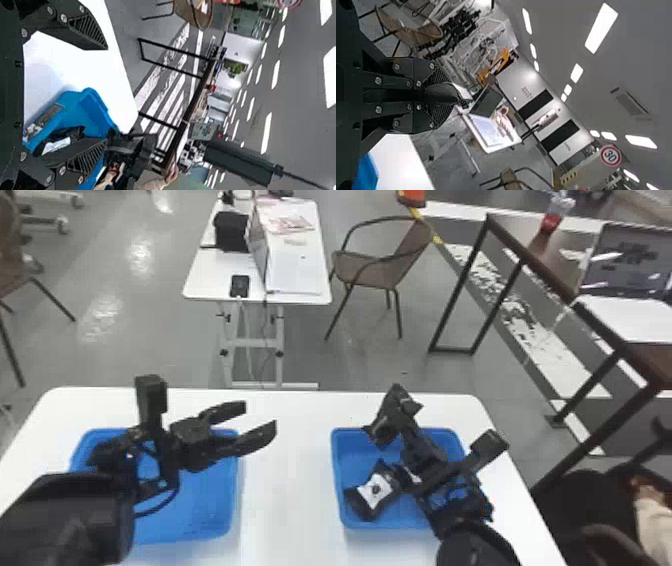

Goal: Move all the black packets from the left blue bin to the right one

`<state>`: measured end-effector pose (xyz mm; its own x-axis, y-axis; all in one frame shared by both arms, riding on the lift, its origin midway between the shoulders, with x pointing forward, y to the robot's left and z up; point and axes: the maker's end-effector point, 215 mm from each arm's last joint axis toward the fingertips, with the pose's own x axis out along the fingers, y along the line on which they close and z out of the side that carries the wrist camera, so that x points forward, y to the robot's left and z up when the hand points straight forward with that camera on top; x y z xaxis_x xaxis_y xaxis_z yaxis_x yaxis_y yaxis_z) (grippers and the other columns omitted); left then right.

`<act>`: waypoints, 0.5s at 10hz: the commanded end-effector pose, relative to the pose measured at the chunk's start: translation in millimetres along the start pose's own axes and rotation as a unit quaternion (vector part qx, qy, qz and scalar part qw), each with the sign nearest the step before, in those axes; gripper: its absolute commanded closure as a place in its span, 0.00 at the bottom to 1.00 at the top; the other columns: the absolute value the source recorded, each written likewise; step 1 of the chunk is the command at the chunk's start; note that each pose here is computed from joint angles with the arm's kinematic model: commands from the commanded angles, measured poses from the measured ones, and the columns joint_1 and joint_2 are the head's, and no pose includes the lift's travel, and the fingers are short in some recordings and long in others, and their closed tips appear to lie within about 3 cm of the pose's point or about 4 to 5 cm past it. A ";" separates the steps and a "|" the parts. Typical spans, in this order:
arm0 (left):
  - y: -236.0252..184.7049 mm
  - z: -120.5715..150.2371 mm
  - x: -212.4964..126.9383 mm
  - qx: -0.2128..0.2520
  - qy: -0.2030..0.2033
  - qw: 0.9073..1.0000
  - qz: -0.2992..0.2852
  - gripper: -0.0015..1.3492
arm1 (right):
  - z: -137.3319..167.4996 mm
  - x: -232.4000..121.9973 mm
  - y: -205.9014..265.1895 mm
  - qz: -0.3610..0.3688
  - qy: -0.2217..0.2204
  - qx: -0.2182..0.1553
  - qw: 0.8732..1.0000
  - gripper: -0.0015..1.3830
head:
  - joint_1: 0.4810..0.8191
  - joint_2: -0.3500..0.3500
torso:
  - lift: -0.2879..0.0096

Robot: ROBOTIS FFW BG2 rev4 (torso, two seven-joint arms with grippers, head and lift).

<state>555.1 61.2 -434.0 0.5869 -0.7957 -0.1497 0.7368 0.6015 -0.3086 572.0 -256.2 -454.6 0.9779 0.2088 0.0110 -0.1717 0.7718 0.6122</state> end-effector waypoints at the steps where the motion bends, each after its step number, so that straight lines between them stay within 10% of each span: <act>1: 29.8 3.6 -53.6 -0.021 -0.031 0.998 0.055 0.03 | -13.8 -18.9 -41.2 -0.039 0.022 0.008 0.999 0.92 | 0.63 0.23 | 0.97; 3: 61.6 -3.3 -117.7 -0.067 -0.058 0.987 0.133 0.08 | -44.7 -42.5 -88.9 -0.097 0.055 0.041 0.993 0.82 | 0.63 0.27 | 0.97; 5: 71.8 -21.4 -140.2 -0.113 -0.045 0.979 0.164 0.08 | -35.3 -55.4 -106.0 -0.124 0.026 0.023 0.992 0.05 | 0.63 0.33 | 0.97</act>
<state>523.1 209.4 -451.9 0.8142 -0.5522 -0.1793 0.4321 0.7827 -0.4480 533.9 -322.3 -550.8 0.9772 0.0701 -0.2004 0.0761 0.7655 0.6389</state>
